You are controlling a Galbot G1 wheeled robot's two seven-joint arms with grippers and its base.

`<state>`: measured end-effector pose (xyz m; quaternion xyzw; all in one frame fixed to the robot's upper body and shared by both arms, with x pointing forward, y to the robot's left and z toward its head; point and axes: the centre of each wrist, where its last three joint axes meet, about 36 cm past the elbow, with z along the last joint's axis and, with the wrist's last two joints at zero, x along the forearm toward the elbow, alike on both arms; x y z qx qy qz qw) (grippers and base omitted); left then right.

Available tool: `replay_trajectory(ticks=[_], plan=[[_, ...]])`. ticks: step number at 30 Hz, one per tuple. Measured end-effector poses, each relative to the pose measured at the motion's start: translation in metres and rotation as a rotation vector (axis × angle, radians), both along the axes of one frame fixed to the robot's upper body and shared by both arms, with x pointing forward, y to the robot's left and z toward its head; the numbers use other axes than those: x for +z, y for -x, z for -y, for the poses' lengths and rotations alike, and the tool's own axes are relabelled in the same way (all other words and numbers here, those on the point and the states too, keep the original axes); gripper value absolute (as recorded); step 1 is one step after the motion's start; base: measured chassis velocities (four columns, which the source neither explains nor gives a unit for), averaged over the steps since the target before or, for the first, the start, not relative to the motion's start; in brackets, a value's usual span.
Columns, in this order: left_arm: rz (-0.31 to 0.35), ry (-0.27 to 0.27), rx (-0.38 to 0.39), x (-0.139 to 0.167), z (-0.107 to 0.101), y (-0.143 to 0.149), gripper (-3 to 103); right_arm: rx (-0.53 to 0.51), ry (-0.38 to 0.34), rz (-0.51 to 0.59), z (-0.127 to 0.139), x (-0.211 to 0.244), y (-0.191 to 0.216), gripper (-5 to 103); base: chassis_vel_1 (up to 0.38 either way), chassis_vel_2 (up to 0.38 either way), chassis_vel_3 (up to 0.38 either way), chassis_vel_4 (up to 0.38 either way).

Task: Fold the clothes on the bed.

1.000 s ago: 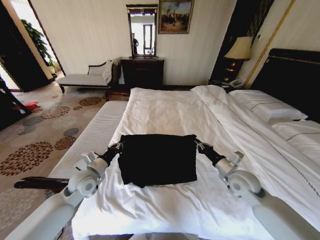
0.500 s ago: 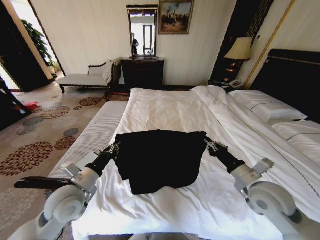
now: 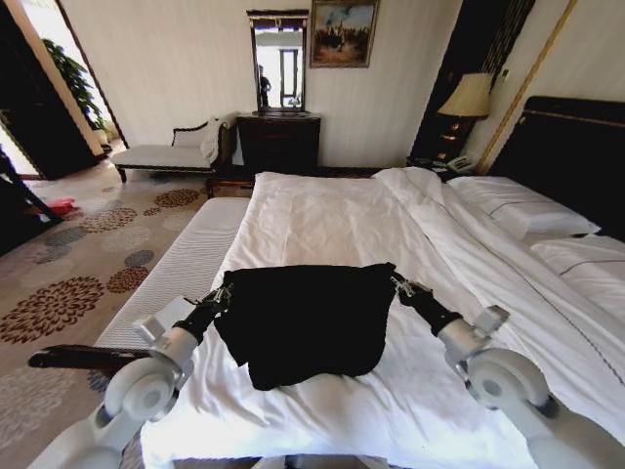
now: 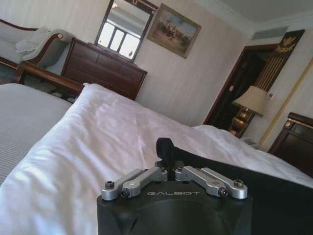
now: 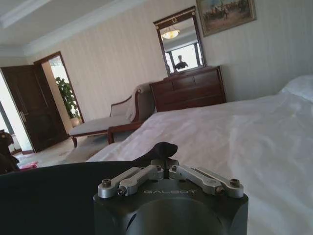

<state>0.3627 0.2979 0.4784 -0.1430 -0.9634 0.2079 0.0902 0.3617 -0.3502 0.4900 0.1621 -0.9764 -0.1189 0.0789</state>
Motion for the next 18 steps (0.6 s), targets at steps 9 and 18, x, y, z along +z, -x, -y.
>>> replay_trajectory(ticks=[9,18], plan=[[-0.004,-0.040,-0.017,-0.028,0.000,-0.073,2,-0.012,0.022,-0.050,0.003,-0.048,-0.075,0,0.000,0.000,0.000,0.000],[-0.021,-0.066,-0.030,-0.055,0.006,-0.125,2,-0.007,0.050,-0.059,0.004,-0.066,-0.116,0,0.000,0.000,0.000,0.000]])
